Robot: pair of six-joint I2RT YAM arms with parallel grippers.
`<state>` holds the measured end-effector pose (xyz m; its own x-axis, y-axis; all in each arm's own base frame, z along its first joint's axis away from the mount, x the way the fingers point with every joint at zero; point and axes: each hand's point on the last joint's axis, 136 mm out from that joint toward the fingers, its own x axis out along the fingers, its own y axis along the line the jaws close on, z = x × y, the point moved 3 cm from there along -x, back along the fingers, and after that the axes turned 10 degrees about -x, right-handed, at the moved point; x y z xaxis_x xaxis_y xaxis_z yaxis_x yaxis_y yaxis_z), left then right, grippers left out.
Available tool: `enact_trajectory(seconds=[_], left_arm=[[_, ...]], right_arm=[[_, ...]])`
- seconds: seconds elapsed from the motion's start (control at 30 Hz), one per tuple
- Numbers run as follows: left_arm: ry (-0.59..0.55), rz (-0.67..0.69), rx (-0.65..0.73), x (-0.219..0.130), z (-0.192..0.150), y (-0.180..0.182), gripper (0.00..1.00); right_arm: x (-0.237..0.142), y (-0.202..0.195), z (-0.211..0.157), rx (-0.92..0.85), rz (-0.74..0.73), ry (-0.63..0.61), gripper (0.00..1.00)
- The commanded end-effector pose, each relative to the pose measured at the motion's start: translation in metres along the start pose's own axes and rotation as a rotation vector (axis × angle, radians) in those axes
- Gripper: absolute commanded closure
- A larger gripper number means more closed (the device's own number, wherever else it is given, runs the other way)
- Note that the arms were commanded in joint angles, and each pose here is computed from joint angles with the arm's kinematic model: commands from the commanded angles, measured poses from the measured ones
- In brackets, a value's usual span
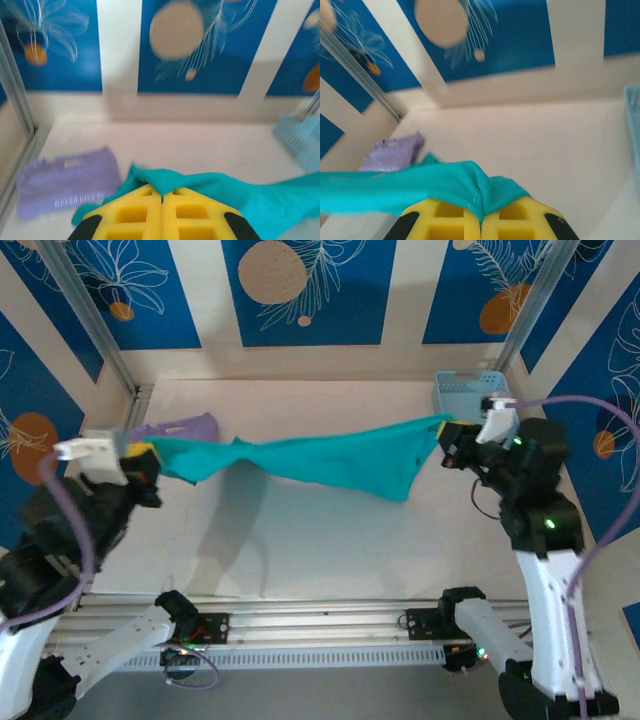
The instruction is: Fold the inside-out t-shirt
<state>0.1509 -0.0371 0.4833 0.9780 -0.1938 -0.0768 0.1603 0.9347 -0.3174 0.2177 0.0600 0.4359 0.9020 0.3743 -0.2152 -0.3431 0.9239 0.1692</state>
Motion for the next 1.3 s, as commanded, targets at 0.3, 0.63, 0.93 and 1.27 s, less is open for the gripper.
enact_trajectory(seconds=[0.3, 0.63, 0.93, 1.27], left_arm=[[-0.151, 0.156, 0.213, 0.050, 0.076, -0.029, 1.00], [0.034, 0.236, 0.187, 0.185, 0.032, -0.002, 1.00], [0.064, 0.221, 0.160, 0.200, 0.033, 0.008, 1.00], [-0.164, 0.017, 0.080, 0.059, 0.081, -0.017, 1.00]], right_arm=[[-0.040, 0.008, 0.056, -0.115, -0.063, -0.140, 1.00], [0.091, -0.035, 0.031, -0.132, -0.057, -0.002, 1.00], [0.105, -0.038, 0.037, -0.152, -0.046, 0.019, 1.00], [-0.010, 0.007, 0.066, -0.179, -0.014, -0.168, 1.00]])
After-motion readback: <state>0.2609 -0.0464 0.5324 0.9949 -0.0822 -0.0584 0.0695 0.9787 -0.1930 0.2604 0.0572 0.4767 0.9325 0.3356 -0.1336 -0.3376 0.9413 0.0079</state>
